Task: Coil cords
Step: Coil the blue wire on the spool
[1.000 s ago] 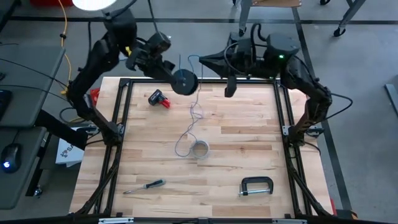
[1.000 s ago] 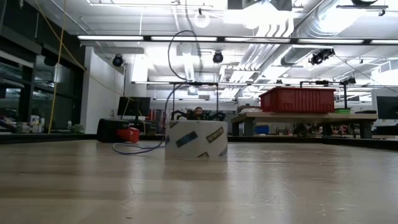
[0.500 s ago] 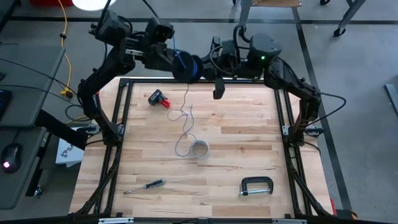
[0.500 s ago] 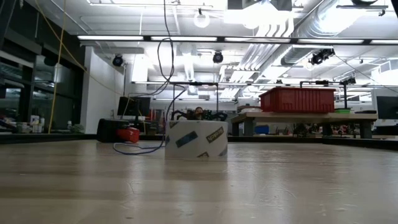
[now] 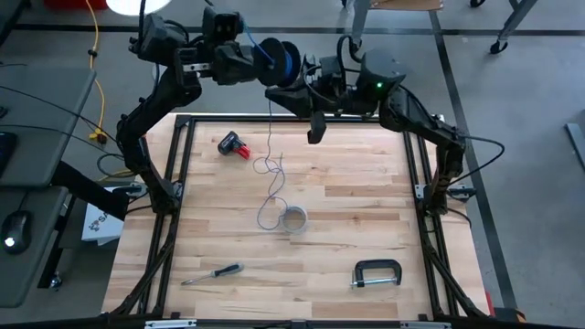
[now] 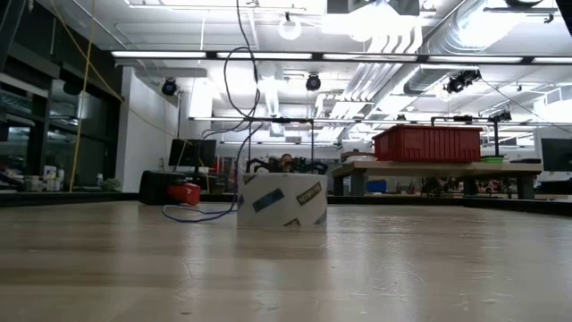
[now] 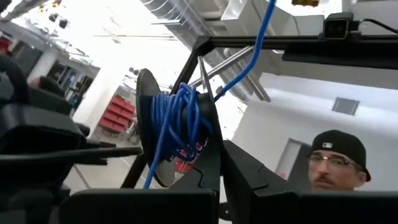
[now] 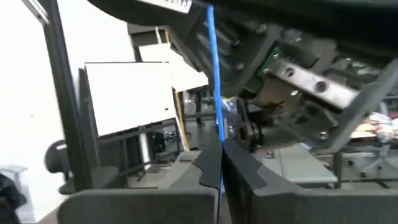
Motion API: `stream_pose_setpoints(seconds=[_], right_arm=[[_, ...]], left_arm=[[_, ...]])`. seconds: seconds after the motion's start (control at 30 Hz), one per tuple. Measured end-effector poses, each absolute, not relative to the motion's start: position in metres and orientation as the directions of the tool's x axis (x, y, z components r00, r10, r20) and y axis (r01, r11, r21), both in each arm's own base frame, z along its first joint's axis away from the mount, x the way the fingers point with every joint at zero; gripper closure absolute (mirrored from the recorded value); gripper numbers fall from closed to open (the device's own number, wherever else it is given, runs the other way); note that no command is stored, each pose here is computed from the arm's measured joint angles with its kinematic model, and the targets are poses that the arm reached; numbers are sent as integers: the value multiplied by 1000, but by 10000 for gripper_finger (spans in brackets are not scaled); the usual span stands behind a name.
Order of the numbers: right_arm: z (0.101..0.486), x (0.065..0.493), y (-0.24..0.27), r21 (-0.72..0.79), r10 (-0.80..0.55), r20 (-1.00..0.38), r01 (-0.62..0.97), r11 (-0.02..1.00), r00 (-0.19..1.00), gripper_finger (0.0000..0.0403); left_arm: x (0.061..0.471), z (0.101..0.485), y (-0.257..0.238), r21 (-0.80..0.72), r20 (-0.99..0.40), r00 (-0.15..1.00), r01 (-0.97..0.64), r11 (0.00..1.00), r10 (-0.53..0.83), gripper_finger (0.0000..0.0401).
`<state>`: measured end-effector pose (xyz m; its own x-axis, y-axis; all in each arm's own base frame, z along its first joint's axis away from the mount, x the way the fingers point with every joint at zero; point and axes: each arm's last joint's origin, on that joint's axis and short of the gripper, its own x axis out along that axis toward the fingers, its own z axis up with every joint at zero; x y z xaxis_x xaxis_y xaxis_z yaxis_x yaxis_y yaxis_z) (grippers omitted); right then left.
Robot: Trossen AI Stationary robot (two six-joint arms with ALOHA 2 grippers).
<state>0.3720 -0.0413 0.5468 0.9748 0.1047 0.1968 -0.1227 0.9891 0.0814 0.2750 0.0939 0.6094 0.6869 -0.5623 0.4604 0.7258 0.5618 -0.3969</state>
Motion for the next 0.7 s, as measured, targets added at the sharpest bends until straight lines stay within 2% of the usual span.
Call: stream_pose_setpoints(seconds=[0.17, 0.33, 0.53, 0.6, 0.7], right_arm=[[543, 378, -37, 95, 126, 187, -145, 985, 974, 403], [542, 379, -35, 101, 132, 193, -153, 983, 972, 402], [540, 381, -35, 113, 115, 186, -138, 984, 976, 402], [538, 381, -35, 124, 135, 167, -156, 980, 977, 393], [535, 382, -35, 150, 127, 129, -146, 978, 983, 359]], left_arm=[[271, 611, 100, -325, 469, 694, 711, 624, -546, 401], [262, 616, 109, -190, 520, 700, 653, 733, -489, 401], [254, 617, 120, -179, 528, 719, 614, 769, -451, 401], [254, 617, 123, -181, 526, 725, 606, 775, -444, 401], [249, 618, 127, -158, 539, 723, 591, 791, -432, 401]])
